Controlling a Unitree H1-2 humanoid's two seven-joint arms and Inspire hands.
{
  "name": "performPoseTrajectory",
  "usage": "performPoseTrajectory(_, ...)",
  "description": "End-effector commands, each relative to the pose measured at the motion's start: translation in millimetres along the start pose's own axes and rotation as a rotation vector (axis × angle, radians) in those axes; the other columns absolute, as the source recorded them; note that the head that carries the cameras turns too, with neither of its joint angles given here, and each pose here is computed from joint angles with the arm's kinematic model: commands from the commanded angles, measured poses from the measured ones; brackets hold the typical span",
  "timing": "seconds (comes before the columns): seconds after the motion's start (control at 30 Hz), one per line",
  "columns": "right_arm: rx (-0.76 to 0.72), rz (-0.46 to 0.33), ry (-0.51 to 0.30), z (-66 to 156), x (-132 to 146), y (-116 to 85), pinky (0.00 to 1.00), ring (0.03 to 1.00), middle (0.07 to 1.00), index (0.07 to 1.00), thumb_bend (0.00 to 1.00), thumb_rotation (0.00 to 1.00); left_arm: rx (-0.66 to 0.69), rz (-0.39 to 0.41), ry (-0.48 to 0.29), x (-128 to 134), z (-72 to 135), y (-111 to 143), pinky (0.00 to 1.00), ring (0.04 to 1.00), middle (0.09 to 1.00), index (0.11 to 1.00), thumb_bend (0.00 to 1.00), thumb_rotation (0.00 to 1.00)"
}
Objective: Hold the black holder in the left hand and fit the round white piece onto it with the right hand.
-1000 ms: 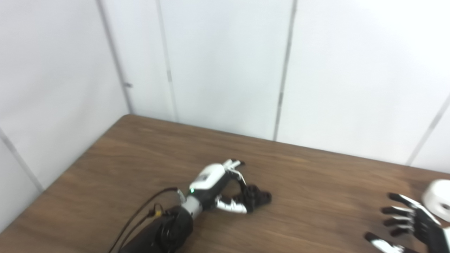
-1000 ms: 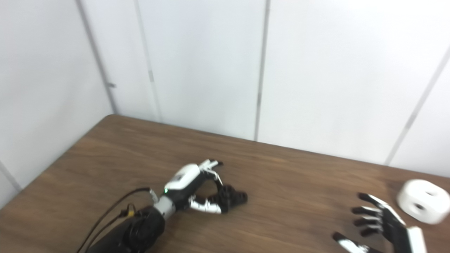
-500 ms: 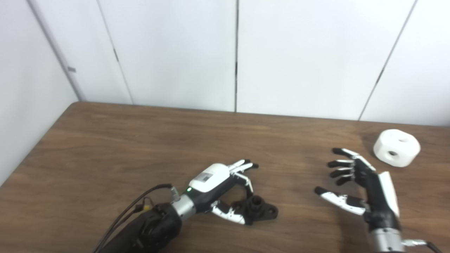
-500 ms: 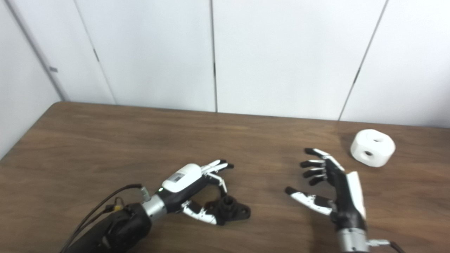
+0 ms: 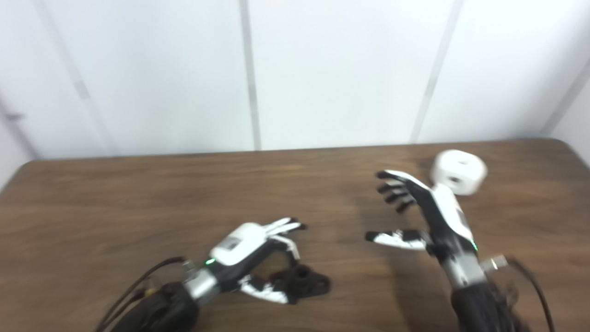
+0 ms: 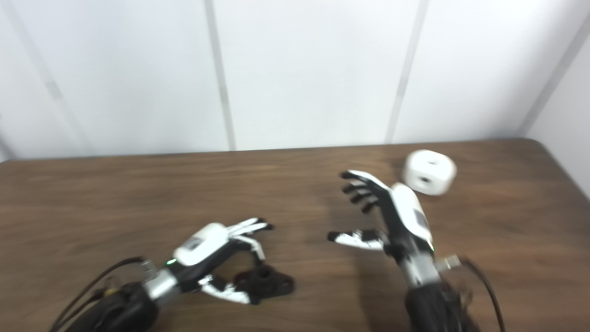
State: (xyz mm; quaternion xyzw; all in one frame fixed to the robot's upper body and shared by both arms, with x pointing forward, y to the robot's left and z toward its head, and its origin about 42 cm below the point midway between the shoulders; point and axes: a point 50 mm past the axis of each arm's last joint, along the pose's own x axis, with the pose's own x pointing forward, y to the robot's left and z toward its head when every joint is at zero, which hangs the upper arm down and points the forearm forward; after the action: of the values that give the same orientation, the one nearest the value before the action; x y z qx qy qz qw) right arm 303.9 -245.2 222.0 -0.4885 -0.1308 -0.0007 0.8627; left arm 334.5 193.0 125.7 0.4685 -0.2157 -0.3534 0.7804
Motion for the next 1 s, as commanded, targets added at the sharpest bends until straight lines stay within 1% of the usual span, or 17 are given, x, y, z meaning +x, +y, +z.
performPoseTrajectory(0.0,-0.223,-0.049,-0.019,17,21,-33,0.57,0.728,0.789,0.797,0.73,0.23,0.035,-0.166,0.073,-26,-18,-23,0.8,0.936,0.913,0.488,0.52,0.06)
performPoseTrajectory(0.07,-0.355,-0.051,0.015,19,32,-45,0.61,0.747,0.798,0.781,0.74,0.22,0.037,-0.165,0.076,-30,-22,-24,0.78,0.925,0.909,0.488,0.52,0.06)
performPoseTrajectory(0.1,-0.423,-0.044,0.048,20,38,-53,0.64,0.757,0.804,0.782,0.75,0.22,0.038,-0.166,0.079,-33,-25,-25,0.78,0.923,0.908,0.488,0.52,0.06)
performPoseTrajectory(0.13,-0.487,-0.035,0.093,20,44,-61,0.7,0.786,0.825,0.795,0.76,0.24,0.037,-0.167,0.081,-35,-27,-27,0.78,0.923,0.907,0.489,0.52,0.05)
performPoseTrajectory(0.17,-0.534,-0.028,0.135,21,50,-69,0.76,0.811,0.844,0.81,0.78,0.28,0.036,-0.168,0.082,-37,-29,-28,0.78,0.924,0.906,0.489,0.52,0.05)
performPoseTrajectory(0.2,-0.569,-0.022,0.177,21,56,-75,0.79,0.827,0.856,0.819,0.8,0.32,0.034,-0.168,0.083,-39,-31,-29,0.77,0.926,0.909,0.489,0.52,0.05)
performPoseTrajectory(0.23,-0.604,-0.014,0.217,20,62,-82,0.83,0.847,0.871,0.833,0.85,0.4,0.032,-0.166,0.081,-41,-33,-31,0.77,0.928,0.911,0.489,0.52,0.05)
performPoseTrajectory(0.27,-0.634,-0.007,0.252,19,67,-88,0.85,0.863,0.886,0.849,0.89,0.46,0.031,-0.163,0.077,-41,-35,-31,0.76,0.929,0.913,0.489,0.52,0.05)
performPoseTrajectory(0.33,-0.699,0.014,0.325,14,78,-100,0.88,0.896,0.918,0.882,0.96,0.54,0.04,-0.173,0.08,-42,-37,-32,0.75,0.932,0.918,0.489,0.52,0.05)
performPoseTrajectory(0.4,-0.744,0.029,0.375,8,87,-112,0.88,0.92,0.942,0.895,0.99,0.55,0.044,-0.182,0.083,-42,-37,-32,0.77,0.944,0.926,0.489,0.52,0.05)
performPoseTrajectory(0.47,-0.751,0.037,0.385,1,94,-122,0.87,0.936,0.957,0.906,1.0,0.51,0.038,-0.182,0.084,-43,-38,-32,0.77,0.951,0.928,0.489,0.52,0.05)
performPoseTrajectory(0.5,-0.75,0.038,0.373,-6,98,-127,0.86,0.939,0.959,0.909,1.0,0.5,0.034,-0.179,0.085,-43,-39,-33,0.77,0.952,0.928,0.489,0.52,0.05)
performPoseTrajectory(0.57,-0.75,0.043,0.359,-17,104,-132,0.88,0.955,0.973,0.931,1.0,0.51,0.033,-0.174,0.085,-43,-40,-34,0.76,0.946,0.921,0.489,0.52,0.06)
performPoseTrajectory(0.7,-0.762,0.082,0.384,-36,116,-142,0.92,0.983,0.992,0.95,1.0,0.51,0.027,-0.173,0.086,-43,-40,-38,0.75,0.945,0.918,0.488,0.52,0.06)
performPoseTrajectory(0.8,-0.777,0.113,0.409,-45,123,-145,0.91,0.996,1.0,0.947,1.0,0.5,0.022,-0.167,0.082,-44,-40,-40,0.75,0.948,0.913,0.488,0.52,0.06)
performPoseTrajectory(0.83,-0.777,0.12,0.415,-46,124,-145,0.92,0.999,1.0,0.949,1.0,0.49,0.021,-0.167,0.081,-44,-39,-41,0.75,0.951,0.916,0.488,0.52,0.06)
performPoseTrajectory(0.97,-0.771,0.184,0.453,-56,134,-144,0.92,1.0,1.0,0.937,1.0,0.48,0.021,-0.176,0.081,-44,-38,-41,0.76,0.963,0.925,0.488,0.52,0.06)
